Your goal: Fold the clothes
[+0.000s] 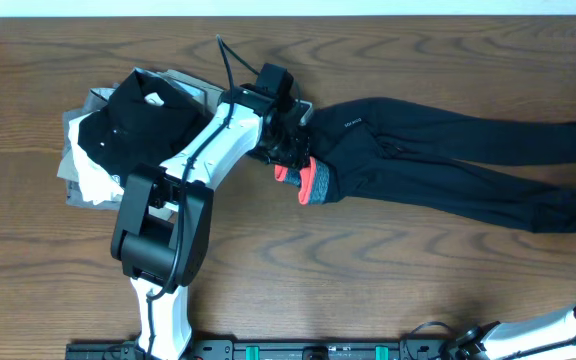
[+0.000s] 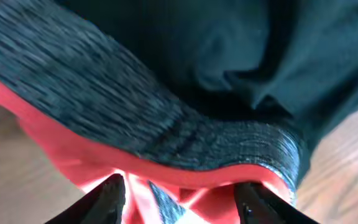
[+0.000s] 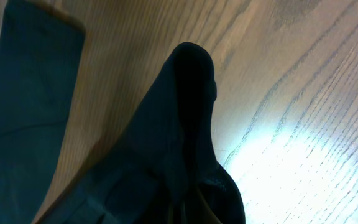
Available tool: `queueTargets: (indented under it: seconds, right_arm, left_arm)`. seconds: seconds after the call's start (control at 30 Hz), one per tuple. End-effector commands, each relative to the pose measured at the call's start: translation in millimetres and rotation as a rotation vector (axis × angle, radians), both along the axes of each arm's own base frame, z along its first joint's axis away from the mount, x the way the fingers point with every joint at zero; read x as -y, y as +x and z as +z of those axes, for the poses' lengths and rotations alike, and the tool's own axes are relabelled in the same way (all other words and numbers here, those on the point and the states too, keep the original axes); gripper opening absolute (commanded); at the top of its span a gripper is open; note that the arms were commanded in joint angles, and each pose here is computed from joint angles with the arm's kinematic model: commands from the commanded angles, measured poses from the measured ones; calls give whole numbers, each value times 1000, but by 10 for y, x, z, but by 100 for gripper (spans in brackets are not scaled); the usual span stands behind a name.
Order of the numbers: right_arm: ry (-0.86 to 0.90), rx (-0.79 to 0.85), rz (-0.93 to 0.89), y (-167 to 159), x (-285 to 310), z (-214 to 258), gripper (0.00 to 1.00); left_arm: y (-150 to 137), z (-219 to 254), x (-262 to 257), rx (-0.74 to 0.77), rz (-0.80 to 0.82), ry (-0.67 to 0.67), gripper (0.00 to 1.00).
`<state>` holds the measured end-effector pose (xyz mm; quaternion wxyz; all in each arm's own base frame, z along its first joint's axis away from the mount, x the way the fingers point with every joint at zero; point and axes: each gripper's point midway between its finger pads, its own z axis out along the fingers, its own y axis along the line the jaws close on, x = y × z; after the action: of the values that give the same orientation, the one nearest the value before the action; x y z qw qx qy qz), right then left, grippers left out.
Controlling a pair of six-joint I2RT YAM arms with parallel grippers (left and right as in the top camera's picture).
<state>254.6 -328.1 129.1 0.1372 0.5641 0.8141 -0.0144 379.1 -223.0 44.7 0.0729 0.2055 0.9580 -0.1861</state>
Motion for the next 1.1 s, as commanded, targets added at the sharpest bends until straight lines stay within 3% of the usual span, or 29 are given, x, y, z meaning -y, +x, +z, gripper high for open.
queueTargets:
  seconds: [0.0, 0.33, 0.37, 0.5, 0.57, 0.6, 0.63, 0.67, 0.83, 0.87, 0.9, 0.93, 1.07]
  right_arm:
    - [-8, 12, 22, 64, -28, 46, 1]
    - [-8, 13, 23, 67, -30, 46, 1]
    - [-8, 13, 23, 67, -30, 46, 1]
    - [-8, 13, 23, 67, -31, 46, 1]
    - [-8, 12, 23, 66, -30, 46, 1]
    - [-8, 12, 23, 66, -30, 46, 1]
    - [-8, 12, 23, 66, -30, 46, 1]
    - [-8, 12, 23, 65, -29, 46, 1]
    - [-11, 14, 23, 70, -25, 48, 1]
    - [-11, 14, 23, 70, -25, 48, 1]
    - [-10, 14, 23, 69, -26, 47, 1]
    - [-9, 13, 23, 67, -29, 46, 1]
    - [-8, 12, 23, 65, -31, 46, 1]
  left_arm:
    - [50, -7, -41, 18, 9, 14, 56]
    - [149, 16, -44, 63, -7, 3, 59]
    - [179, 17, -32, 75, -6, -2, 56]
    - [168, -20, -5, 70, -14, -2, 19]
    - [115, -45, -11, 51, -23, 8, 14]
    - [80, -52, -14, 41, -33, 13, 17]
    - [54, -59, -20, 33, -41, 18, 28]
    - [42, -62, -25, 30, -45, 20, 31]
    - [64, -59, -17, 47, -66, 19, 31]
    - [70, -60, -16, 52, -71, 19, 37]
    - [81, -68, -19, 58, -76, 23, 51]
    - [106, -86, -43, 68, -73, 40, 57]
    - [175, -205, -119, 84, -60, 94, 59]
